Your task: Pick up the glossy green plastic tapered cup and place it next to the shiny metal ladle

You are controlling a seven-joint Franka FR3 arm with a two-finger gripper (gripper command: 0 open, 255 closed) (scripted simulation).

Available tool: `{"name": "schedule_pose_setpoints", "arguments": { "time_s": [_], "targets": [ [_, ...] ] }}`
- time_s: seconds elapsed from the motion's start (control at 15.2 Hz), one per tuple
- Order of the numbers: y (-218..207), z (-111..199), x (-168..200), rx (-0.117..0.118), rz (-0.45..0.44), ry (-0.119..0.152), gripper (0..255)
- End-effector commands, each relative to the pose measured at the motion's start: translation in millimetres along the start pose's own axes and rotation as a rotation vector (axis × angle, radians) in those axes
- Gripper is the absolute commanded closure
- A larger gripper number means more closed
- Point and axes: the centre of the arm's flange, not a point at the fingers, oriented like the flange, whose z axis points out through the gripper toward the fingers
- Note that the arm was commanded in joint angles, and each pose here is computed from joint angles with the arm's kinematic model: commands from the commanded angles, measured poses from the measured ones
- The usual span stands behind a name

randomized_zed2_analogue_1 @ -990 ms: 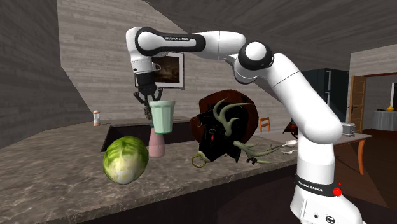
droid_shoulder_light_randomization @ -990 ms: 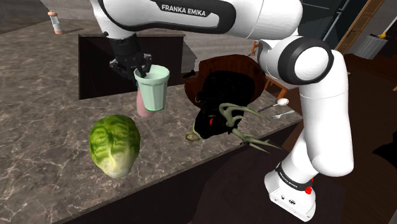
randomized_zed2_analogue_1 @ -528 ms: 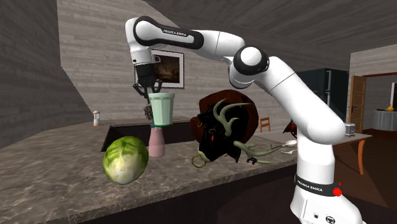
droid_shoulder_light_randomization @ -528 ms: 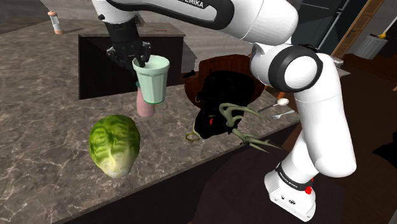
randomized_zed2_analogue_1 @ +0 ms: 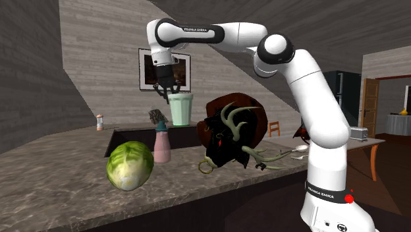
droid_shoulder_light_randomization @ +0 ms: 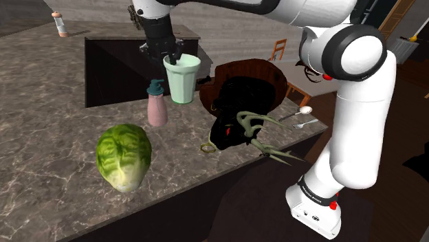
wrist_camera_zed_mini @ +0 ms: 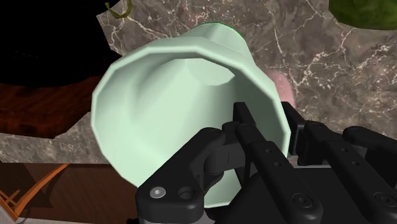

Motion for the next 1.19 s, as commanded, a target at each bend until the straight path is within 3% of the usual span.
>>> {"name": "schedule_pose_setpoints", "arguments": {
  "time_s": [0.0, 1.12],
  "targets": [
    [23, 6, 8, 0.0, 0.0, 0.0, 255],
    [231, 56, 77, 0.0, 0.0, 0.0, 255]
  ]
}}
